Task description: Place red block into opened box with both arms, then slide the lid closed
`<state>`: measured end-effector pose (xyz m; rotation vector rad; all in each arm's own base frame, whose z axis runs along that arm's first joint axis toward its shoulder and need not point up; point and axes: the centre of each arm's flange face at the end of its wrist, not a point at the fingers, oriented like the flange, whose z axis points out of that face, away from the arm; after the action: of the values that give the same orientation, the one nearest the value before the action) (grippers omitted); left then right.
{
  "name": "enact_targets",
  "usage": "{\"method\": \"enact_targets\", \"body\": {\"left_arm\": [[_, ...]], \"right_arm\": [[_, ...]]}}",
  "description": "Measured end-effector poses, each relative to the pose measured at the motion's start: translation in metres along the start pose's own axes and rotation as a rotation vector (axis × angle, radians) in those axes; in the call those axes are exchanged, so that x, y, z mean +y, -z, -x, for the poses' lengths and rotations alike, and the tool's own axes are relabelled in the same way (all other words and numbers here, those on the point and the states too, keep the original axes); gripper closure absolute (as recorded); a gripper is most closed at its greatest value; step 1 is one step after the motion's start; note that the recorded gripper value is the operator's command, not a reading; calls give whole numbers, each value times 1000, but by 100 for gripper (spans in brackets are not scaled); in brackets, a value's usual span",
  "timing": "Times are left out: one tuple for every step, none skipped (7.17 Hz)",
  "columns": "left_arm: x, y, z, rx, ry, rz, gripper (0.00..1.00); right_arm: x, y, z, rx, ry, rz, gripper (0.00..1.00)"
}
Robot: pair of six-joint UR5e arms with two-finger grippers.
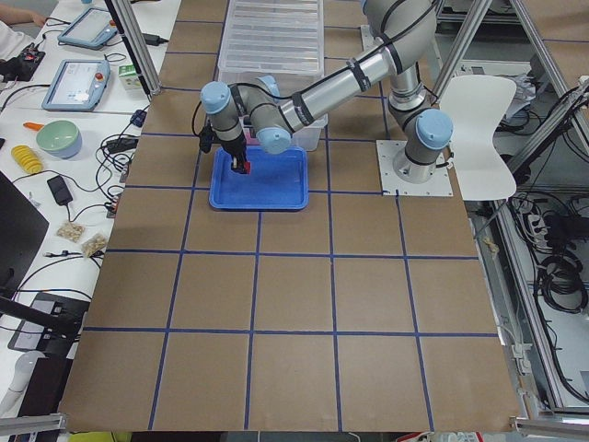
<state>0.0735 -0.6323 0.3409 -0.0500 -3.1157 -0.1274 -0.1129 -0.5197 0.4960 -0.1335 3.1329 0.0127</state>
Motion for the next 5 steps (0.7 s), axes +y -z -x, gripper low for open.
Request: {"method": "enact_targets", "body": {"left_arm": [[7, 39, -17, 9, -11, -10, 100], [14, 71, -46, 12, -11, -16, 100], [20, 88, -79, 13, 5, -22, 100], [24, 92, -113, 13, 22, -20, 100], [28, 90, -144, 14, 37, -13, 100]], "right_arm": [[11, 20, 10, -2, -11, 1, 0], [15, 30, 23, -1, -14, -4, 0], [10, 33, 48, 0, -19, -10, 0], [3, 34, 85, 6, -31, -14, 0], [-2, 35, 122, 7, -62, -21, 0]]}}
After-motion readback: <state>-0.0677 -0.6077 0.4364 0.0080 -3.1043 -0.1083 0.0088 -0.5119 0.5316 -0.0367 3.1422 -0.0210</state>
